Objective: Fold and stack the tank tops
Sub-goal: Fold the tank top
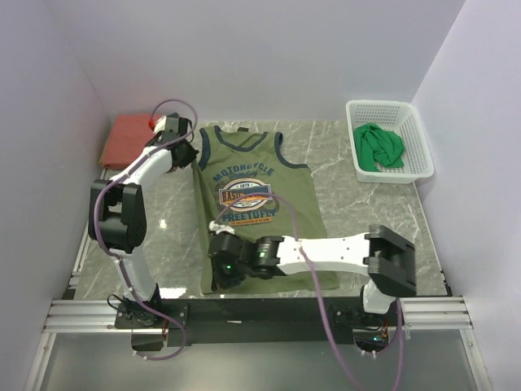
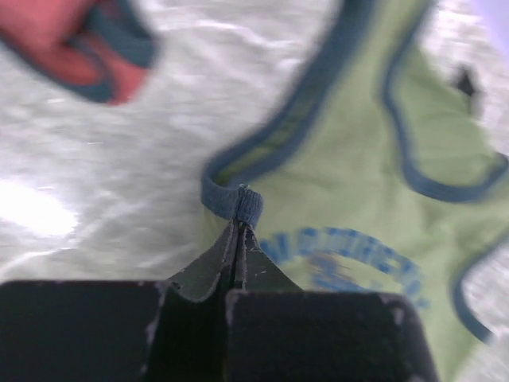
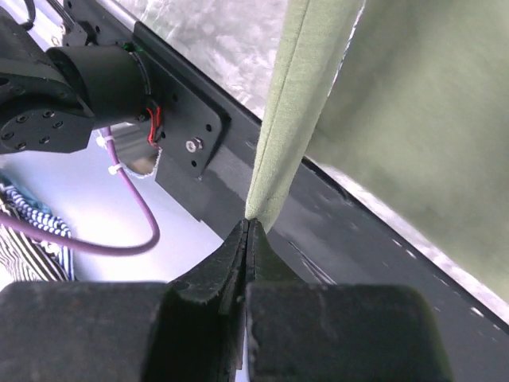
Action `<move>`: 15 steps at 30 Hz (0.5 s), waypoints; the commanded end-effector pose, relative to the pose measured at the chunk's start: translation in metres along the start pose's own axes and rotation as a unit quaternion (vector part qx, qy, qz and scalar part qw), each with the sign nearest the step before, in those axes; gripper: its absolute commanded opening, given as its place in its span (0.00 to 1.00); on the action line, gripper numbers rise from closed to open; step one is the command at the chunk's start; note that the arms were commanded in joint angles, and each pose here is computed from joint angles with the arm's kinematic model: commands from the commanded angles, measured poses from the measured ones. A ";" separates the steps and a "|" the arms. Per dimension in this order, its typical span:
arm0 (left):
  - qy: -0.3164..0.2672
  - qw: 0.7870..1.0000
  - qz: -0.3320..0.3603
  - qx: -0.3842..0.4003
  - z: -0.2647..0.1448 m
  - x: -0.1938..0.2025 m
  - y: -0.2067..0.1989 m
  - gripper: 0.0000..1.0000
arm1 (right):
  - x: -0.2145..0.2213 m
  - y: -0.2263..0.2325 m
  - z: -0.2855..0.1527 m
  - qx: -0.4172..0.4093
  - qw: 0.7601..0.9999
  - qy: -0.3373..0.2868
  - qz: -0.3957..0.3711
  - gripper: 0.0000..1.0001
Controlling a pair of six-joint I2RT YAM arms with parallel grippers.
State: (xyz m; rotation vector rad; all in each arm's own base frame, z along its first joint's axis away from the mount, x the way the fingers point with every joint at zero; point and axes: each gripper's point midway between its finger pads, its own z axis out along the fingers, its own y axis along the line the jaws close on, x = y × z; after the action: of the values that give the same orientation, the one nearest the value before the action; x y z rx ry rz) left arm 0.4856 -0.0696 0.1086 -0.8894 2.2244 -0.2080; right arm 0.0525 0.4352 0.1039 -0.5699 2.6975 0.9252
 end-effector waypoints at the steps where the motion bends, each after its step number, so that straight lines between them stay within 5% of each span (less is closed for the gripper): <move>1: -0.011 0.999 0.000 0.040 -0.008 -0.006 -0.040 0.00 | -0.003 0.001 -0.017 -0.029 0.999 -0.024 0.016 0.00; 15: 0.037 0.995 0.052 0.074 0.008 0.069 -0.104 0.01 | 0.032 -0.064 -0.030 -0.008 0.996 -0.043 0.080 0.00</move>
State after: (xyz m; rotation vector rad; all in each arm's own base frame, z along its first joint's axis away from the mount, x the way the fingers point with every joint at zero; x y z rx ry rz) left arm 0.4930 -0.1771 0.0789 -0.6978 2.3640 -0.2904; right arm 0.0479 0.3622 0.0713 -0.3758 2.7261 0.9175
